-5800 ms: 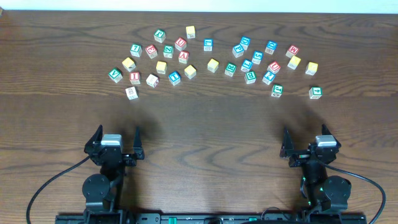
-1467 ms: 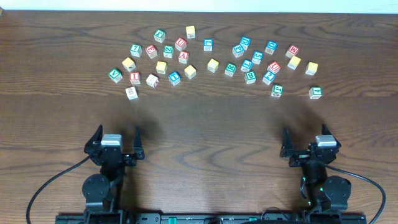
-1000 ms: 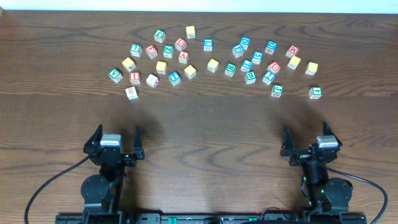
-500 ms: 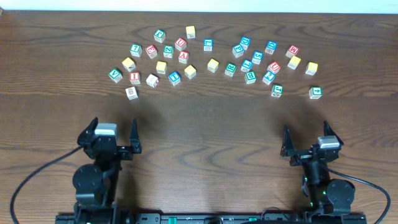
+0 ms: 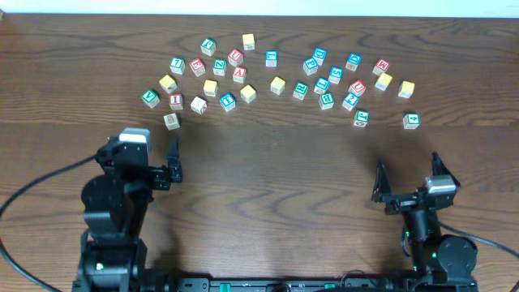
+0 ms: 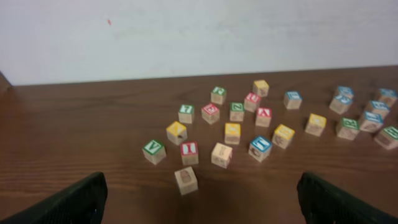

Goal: Spell out AI2

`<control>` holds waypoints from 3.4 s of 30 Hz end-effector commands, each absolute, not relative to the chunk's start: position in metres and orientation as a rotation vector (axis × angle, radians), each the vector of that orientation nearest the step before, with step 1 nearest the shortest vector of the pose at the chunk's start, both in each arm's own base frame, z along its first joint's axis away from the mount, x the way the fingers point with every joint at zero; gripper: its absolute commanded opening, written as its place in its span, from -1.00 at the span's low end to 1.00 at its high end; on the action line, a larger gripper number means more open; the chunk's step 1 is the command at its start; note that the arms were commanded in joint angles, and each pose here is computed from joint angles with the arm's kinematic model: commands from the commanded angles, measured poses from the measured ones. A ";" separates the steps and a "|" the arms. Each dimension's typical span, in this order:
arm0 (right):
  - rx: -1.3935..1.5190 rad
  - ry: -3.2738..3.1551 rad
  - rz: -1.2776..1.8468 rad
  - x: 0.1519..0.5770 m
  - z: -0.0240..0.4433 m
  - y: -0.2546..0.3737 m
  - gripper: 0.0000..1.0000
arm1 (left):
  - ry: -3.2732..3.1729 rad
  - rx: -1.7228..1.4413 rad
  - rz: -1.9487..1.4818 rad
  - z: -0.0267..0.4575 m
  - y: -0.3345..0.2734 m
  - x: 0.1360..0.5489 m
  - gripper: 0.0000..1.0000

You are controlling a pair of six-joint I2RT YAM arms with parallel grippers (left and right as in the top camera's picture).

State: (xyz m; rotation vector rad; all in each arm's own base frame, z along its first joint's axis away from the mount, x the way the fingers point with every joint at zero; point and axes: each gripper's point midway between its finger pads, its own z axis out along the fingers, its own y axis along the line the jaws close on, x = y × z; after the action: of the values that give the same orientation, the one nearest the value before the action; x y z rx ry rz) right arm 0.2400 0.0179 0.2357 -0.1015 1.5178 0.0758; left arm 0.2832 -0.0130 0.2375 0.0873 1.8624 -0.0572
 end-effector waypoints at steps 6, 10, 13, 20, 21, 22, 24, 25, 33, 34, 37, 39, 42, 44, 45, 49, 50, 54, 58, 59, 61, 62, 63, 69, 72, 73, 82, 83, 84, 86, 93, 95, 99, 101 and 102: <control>-0.138 1.607 0.108 0.257 0.264 0.023 0.99 | 1.918 0.095 -0.085 0.262 -0.016 0.291 0.92; -0.159 1.666 0.143 0.268 0.275 0.028 0.99 | 1.944 0.093 -0.088 0.264 -0.016 0.295 0.93; -0.174 1.712 0.171 0.276 0.286 0.032 0.99 | 1.971 0.092 -0.089 0.266 -0.016 0.297 0.92; -0.205 1.828 0.245 0.300 0.308 0.041 0.99 | 2.035 0.090 -0.095 0.275 -0.016 0.305 0.93; -0.207 1.845 0.255 0.304 0.311 0.042 0.99 | 2.046 0.089 -0.096 0.277 -0.016 0.306 0.92; -0.208 1.859 0.261 0.307 0.313 0.043 0.99 | 2.054 0.089 -0.096 0.279 -0.016 0.308 0.92; -0.209 1.891 0.274 0.314 0.316 0.044 0.99 | 2.078 0.088 -0.099 0.282 -0.016 0.312 0.92; -0.209 1.908 0.280 0.317 0.317 0.044 0.98 | 2.092 0.088 -0.100 0.283 -0.016 0.314 0.92; -0.257 2.002 0.305 0.349 0.315 0.048 0.99 | 2.209 0.094 -0.134 0.276 -0.019 0.334 0.92; -0.260 2.009 0.313 0.353 0.315 0.048 0.99 | 2.220 0.094 -0.136 0.276 -0.019 0.338 0.92; -0.257 2.047 0.326 0.365 0.312 0.049 0.98 | 2.269 0.092 -0.144 0.274 -0.020 0.347 0.92; -0.252 2.085 0.335 0.373 0.309 0.048 0.98 | 2.319 0.089 -0.148 0.272 -0.020 0.353 0.92; -0.243 2.142 0.348 0.384 0.302 0.048 0.98 | 2.392 0.085 -0.155 0.268 -0.020 0.363 0.92; -0.237 2.187 0.358 0.391 0.296 0.047 0.99 | 2.438 0.083 -0.160 0.265 -0.019 0.370 0.92; -0.233 2.209 0.364 0.394 0.292 0.047 0.99 | 2.464 0.081 -0.162 0.263 -0.019 0.374 0.92; -0.229 2.263 0.391 0.402 0.281 0.049 0.99 | 2.521 0.082 -0.187 0.254 -0.022 0.384 0.93; -0.229 2.268 0.392 0.403 0.279 0.049 0.99 | 2.526 0.087 -0.204 0.251 -0.024 0.385 0.92; -0.225 2.281 0.394 0.405 0.274 0.049 0.99 | 2.532 0.077 -0.221 0.249 -0.026 0.386 0.92; -0.237 2.295 0.432 0.400 0.271 0.055 0.98 | 2.553 0.055 -0.250 0.247 -0.028 0.382 0.92; -0.243 2.294 0.445 0.400 0.271 0.057 0.99 | 2.554 0.055 -0.250 0.246 -0.028 0.381 0.92; -0.246 2.298 0.453 0.400 0.270 0.058 0.98 | 2.554 0.055 -0.250 0.246 -0.028 0.382 0.92; -0.244 2.303 0.446 0.400 0.269 0.057 0.98 | 2.555 0.055 -0.250 0.246 -0.028 0.382 0.92; -0.242 2.309 0.441 0.401 0.266 0.057 0.99 | 2.556 0.055 -0.249 0.246 -0.028 0.382 0.92; -0.110 2.398 0.363 0.414 0.253 0.045 0.98 | 2.557 0.022 -0.216 0.244 -0.023 0.384 0.92; -0.083 2.478 0.315 0.422 0.250 0.041 0.99 | 2.554 0.001 -0.193 0.245 -0.019 0.386 0.93; -0.078 2.509 0.299 0.426 0.249 0.041 0.98 | 2.553 -0.010 -0.188 0.245 -0.018 0.386 0.92; 0.160 2.697 0.176 0.452 0.215 0.020 0.98 | 2.556 -0.079 -0.206 0.244 -0.018 0.386 0.92; 0.172 2.708 0.172 0.454 0.209 0.019 0.98 | 2.556 -0.084 -0.207 0.244 -0.018 0.386 0.92; 0.176 2.715 0.173 0.456 0.205 0.019 0.99 | 2.556 -0.084 -0.208 0.244 -0.018 0.386 0.93; 0.176 2.721 0.173 0.458 0.200 0.019 0.98 | 2.558 -0.094 -0.211 0.244 -0.018 0.386 0.93; 0.177 2.708 0.165 0.470 0.190 0.018 0.86 | 2.579 -0.125 -0.219 0.241 -0.018 0.381 0.92; 0.180 2.710 0.157 0.473 0.185 0.017 0.65 | 2.583 -0.126 -0.219 0.240 -0.018 0.380 0.93; 0.221 2.707 0.157 0.480 0.178 0.016 0.50 | 2.589 -0.127 -0.219 0.239 -0.018 0.379 0.93; 0.285 2.703 0.141 0.483 0.173 0.013 0.47 | 2.589 -0.127 -0.219 0.239 -0.018 0.379 0.92; 0.302 2.700 0.141 0.485 0.171 0.012 0.47 | 2.589 -0.127 -0.219 0.239 -0.018 0.379 0.92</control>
State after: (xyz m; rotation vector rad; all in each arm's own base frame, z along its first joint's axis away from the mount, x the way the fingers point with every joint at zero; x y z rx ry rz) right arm 0.4774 0.0147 0.1766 0.2118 2.7096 0.1657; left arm 0.3769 -0.0208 0.2319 -0.1146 2.6065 -0.2306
